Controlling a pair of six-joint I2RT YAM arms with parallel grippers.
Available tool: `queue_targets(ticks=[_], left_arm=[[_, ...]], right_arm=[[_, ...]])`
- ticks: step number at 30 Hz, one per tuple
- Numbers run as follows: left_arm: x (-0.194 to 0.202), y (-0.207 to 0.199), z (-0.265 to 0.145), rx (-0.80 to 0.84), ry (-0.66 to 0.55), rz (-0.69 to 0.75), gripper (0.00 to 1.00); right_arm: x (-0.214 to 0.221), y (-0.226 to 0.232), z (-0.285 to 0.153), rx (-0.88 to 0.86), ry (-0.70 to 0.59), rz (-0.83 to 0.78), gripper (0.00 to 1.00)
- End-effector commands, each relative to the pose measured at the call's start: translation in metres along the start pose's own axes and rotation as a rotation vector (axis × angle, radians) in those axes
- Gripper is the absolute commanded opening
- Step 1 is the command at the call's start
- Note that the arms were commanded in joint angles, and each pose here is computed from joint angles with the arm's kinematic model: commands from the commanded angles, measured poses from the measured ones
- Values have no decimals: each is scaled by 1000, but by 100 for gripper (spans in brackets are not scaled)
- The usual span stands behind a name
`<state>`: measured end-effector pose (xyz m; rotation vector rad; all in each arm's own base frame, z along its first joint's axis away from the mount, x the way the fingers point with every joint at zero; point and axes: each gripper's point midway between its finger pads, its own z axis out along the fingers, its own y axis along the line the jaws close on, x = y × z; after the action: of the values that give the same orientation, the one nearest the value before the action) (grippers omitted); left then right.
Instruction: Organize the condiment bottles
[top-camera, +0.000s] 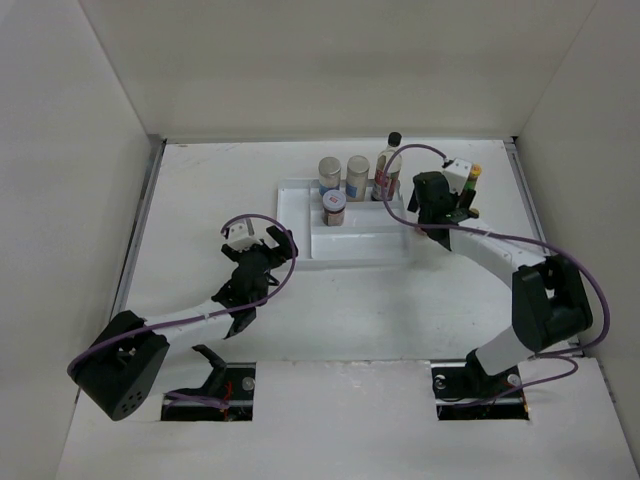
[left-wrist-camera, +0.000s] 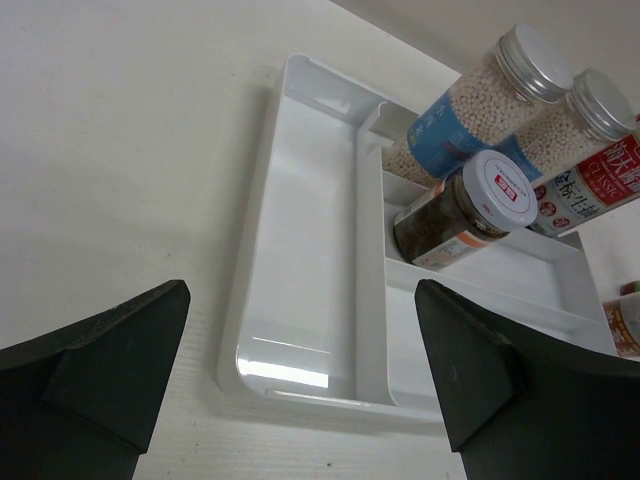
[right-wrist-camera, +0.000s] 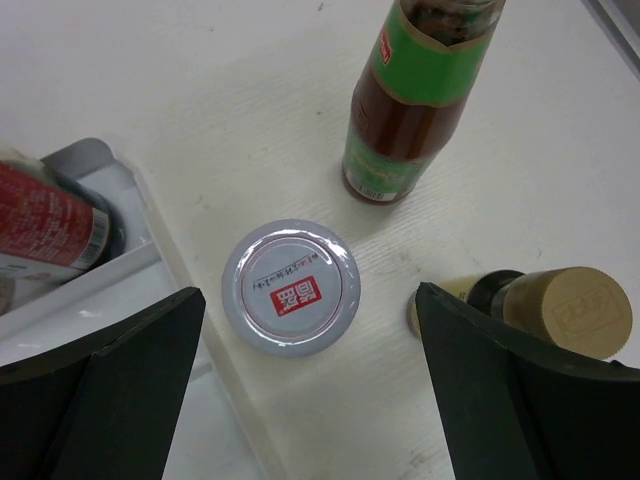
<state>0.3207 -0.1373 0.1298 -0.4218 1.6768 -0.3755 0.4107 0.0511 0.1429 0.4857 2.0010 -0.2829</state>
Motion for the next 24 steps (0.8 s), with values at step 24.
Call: queue_targets(ticks=[24], left_arm=[[-6,-19,0,76,-17,-65,100]], right_arm=[[-63,17,-5,-82,-221,95,58]])
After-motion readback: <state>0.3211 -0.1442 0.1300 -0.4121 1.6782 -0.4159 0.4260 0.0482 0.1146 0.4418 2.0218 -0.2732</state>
